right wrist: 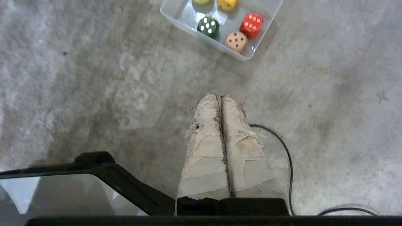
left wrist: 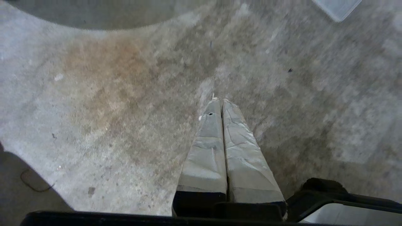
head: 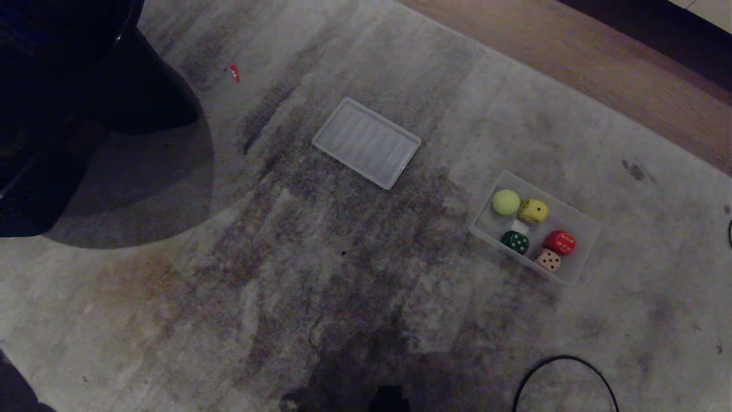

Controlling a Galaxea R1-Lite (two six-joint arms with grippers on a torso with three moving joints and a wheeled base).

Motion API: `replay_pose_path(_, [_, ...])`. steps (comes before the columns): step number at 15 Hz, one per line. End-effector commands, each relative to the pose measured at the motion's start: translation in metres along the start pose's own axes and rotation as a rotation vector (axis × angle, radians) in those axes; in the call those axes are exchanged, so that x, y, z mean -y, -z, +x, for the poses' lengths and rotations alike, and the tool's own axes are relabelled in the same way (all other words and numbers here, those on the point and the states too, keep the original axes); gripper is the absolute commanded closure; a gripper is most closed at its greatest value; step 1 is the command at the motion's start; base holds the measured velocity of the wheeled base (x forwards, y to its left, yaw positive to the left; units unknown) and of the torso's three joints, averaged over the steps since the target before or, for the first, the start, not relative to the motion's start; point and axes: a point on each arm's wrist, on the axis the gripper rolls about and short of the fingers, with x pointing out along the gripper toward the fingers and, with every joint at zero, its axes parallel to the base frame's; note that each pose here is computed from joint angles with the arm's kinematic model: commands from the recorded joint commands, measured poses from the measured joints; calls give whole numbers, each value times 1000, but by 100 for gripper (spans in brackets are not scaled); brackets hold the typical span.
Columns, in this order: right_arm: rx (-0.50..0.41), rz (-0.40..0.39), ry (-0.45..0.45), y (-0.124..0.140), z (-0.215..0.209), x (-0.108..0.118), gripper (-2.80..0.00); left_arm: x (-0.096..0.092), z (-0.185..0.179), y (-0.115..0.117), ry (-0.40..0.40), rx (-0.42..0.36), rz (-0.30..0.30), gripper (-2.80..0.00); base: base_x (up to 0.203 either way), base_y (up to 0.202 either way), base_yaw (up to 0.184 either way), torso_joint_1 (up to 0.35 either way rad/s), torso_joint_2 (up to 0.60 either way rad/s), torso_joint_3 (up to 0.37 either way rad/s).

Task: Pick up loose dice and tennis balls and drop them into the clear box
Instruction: Pick up the ball on the table

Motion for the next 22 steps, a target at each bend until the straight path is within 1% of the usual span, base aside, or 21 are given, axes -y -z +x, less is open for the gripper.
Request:
replay_pose_path(1, [-2, 5, -1, 0, 0, 0, 0, 0, 0, 0, -1, -3, -1, 0, 0, 0, 0, 1, 5, 197])
replay_pose_path(22, [-4, 4, -1, 0, 0, 0, 0, 0, 0, 0, 0, -3, -1, 0, 0, 0, 0, 2, 1, 200])
